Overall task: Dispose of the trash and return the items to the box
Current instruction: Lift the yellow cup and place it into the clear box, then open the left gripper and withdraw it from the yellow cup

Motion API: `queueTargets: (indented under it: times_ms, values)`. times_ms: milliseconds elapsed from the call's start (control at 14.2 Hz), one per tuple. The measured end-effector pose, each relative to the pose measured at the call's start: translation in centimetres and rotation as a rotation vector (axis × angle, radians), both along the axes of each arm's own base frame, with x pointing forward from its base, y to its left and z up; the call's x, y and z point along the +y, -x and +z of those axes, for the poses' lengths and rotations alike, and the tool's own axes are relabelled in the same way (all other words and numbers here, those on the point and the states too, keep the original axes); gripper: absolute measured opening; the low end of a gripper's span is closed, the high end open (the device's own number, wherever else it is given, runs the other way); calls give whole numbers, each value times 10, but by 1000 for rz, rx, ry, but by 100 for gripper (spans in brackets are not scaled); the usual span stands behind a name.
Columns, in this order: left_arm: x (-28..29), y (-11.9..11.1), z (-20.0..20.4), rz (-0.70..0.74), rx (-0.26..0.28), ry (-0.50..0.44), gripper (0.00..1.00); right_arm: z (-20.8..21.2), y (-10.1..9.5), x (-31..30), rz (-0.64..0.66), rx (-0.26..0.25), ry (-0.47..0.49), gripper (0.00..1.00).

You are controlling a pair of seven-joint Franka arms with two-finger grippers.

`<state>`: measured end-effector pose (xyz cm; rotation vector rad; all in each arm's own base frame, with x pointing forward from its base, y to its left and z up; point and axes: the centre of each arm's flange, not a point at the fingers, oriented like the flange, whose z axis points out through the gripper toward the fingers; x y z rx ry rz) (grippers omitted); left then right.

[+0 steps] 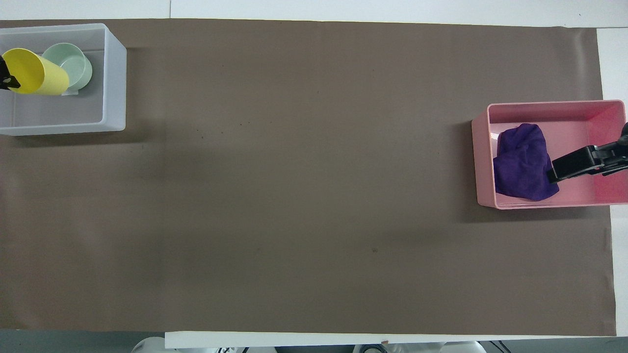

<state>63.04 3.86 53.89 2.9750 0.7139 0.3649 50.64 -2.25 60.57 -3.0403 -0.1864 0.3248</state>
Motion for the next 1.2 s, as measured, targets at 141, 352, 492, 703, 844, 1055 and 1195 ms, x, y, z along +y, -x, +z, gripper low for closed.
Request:
queueTargets:
  times_ms: [141,352,492,703,844,1055,1195]
  values:
    - [34,-34,-54,60,2,10,3,-1,0,1,2,-1,0,100]
    - [65,-67,-93,119,-4,41,3,2,-5,-1,0,-45,18,100]
    - [66,-78,-105,128,-4,42,3,2,-5,-4,0,-50,37,100]
    - [68,-86,-134,133,-3,38,3,3,-6,-4,0,-56,42,100]
    - [68,-87,-148,134,14,39,3,3,-6,-4,0,-57,42,100]
    - [69,-86,-150,130,26,31,12,3,-6,-4,0,-58,42,100]
    - [68,-85,-148,125,40,25,33,4,-5,-5,0,-59,42,100]
